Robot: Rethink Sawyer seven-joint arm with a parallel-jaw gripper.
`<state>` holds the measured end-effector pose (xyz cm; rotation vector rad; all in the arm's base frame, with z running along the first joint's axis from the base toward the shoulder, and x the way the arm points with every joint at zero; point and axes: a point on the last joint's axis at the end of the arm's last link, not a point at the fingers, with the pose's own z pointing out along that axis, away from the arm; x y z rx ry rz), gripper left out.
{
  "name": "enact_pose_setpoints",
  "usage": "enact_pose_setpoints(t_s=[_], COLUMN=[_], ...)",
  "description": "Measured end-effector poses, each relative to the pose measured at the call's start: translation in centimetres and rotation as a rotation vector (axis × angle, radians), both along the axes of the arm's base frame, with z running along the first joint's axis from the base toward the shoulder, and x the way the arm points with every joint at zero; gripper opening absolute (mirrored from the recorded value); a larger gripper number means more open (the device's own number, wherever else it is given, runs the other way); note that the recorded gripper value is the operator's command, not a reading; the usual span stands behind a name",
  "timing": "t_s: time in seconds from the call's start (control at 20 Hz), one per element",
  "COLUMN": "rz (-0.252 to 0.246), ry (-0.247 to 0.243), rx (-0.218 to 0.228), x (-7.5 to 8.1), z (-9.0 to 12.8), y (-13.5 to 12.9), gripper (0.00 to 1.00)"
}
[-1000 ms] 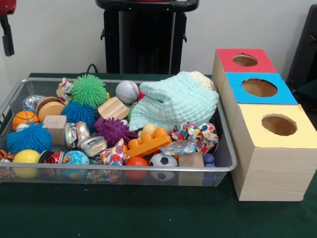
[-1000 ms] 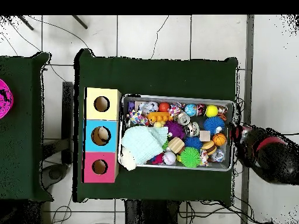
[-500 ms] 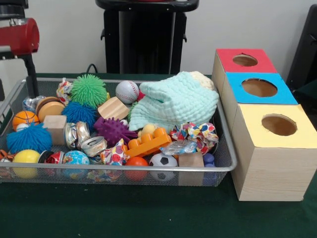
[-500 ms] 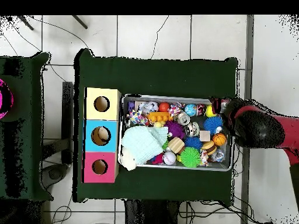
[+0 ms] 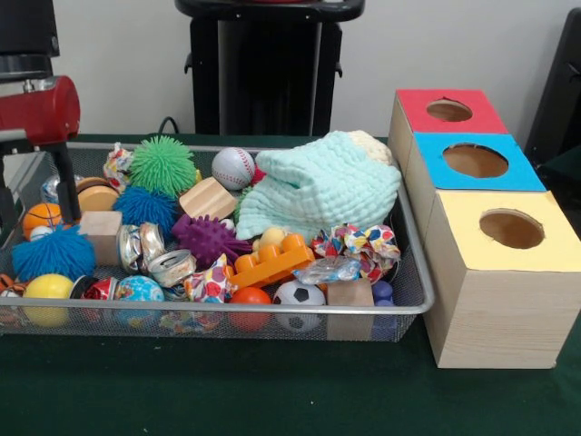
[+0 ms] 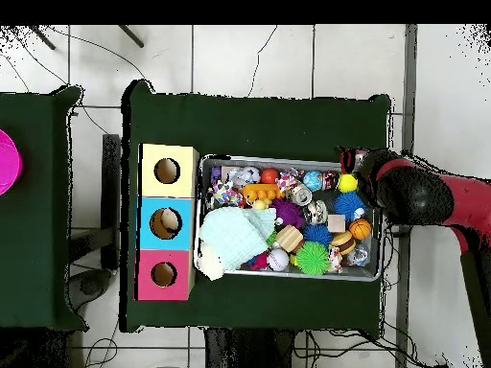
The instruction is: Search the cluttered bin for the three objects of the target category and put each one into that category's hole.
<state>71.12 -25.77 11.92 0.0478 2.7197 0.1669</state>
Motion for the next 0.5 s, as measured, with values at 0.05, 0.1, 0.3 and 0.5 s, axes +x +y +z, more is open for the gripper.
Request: enact_pose_setpoints(t_s=[0.05,0.1,0.3,0.5], rz=[-0.006,-0.011,-0.021,-0.018], ry=[-0.002,-0.003,-0.007,-0.003], rx=[0.005,0.009,0.011,-0.003], x=[0.2,0.3,0.7,0.6], z=[-0.3,-0.5,-1.3,-2.7], y=[-0.2,-0.4,-0.9,-1.4], gripper=[1.00,1.00,1.00,1.00])
